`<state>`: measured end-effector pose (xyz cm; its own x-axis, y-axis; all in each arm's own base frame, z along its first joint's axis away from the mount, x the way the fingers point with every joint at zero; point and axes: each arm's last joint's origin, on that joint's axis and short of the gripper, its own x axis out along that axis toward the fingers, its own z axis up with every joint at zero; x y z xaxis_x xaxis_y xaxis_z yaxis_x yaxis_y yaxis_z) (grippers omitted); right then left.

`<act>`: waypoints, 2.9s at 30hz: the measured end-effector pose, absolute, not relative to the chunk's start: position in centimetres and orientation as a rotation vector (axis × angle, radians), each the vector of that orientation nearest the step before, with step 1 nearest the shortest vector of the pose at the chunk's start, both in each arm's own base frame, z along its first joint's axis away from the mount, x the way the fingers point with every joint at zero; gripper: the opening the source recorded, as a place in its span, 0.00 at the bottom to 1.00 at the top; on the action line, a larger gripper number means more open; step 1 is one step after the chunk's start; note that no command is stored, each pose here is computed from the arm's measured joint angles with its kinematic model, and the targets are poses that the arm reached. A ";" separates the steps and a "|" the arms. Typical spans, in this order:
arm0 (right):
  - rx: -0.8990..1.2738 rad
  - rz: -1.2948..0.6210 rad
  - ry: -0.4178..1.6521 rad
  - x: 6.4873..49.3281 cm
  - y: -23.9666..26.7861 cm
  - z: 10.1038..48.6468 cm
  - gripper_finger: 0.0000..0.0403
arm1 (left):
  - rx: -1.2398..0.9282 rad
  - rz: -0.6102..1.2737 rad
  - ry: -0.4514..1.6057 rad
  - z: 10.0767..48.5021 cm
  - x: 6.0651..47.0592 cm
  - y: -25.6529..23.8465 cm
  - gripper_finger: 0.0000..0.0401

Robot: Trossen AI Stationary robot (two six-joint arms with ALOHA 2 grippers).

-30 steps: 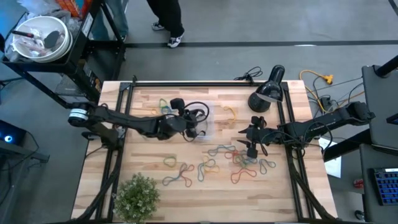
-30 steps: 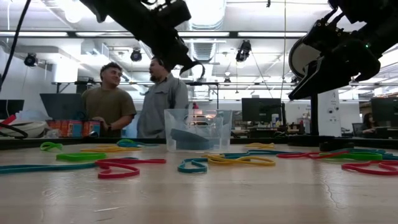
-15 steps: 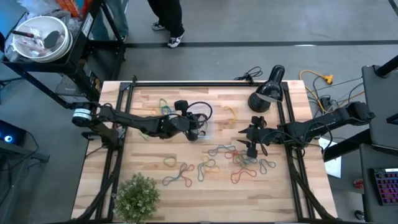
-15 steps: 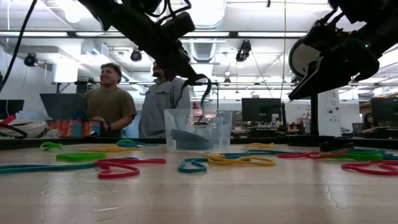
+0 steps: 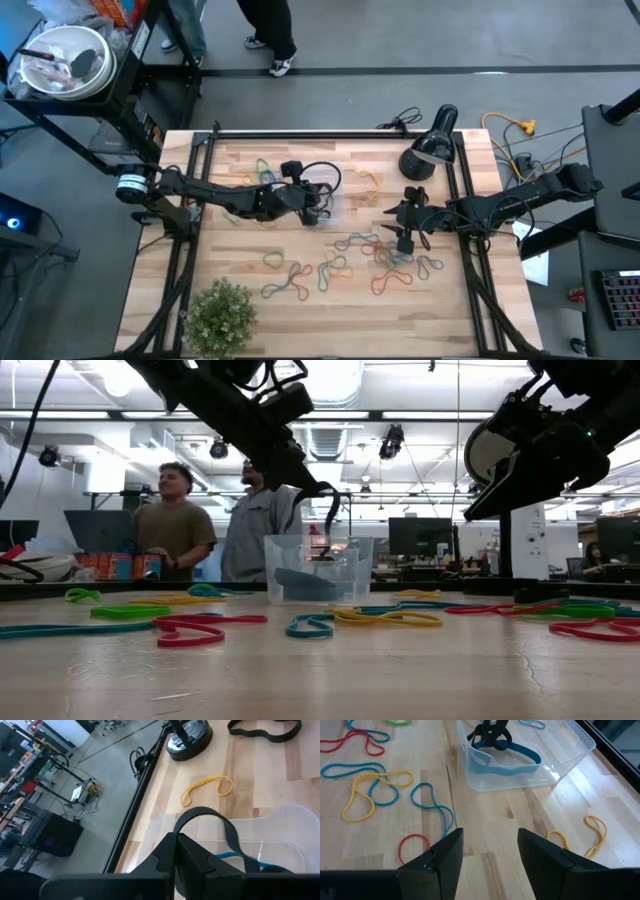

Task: Pick and place rubber bands into bin
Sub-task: Put the black rubber band into the transparent bin

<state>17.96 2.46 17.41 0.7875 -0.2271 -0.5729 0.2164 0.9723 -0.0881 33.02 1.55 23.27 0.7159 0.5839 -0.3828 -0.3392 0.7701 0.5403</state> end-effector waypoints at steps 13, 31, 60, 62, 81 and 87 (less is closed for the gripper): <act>-0.015 -0.242 0.619 18.0 2.5 17.4 0.45 | 0.428 0.495 0.601 22.7 32.8 1.9 0.00; -0.015 -0.242 0.619 18.0 2.5 17.4 0.45 | 0.308 0.479 0.622 22.3 32.6 3.0 0.24; -0.023 -0.167 0.874 16.2 2.4 15.3 0.45 | 0.307 0.422 0.522 28.0 28.7 0.7 0.43; -0.021 -0.168 0.876 16.2 2.4 15.3 0.45 | 0.300 0.410 0.521 28.1 28.3 0.3 0.43; 0.263 -0.399 0.932 15.3 1.8 14.6 0.45 | 0.252 0.379 0.653 25.8 26.9 -1.1 0.43; 0.341 -0.511 0.926 14.6 2.1 14.0 0.45 | 0.258 0.376 0.675 24.9 26.7 -1.1 0.43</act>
<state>14.59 2.14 14.04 0.4960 -0.2699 -0.8253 0.5542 0.8301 0.0616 26.66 -1.11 24.94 0.7177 0.4182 -0.5568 -0.2533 0.9016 0.3506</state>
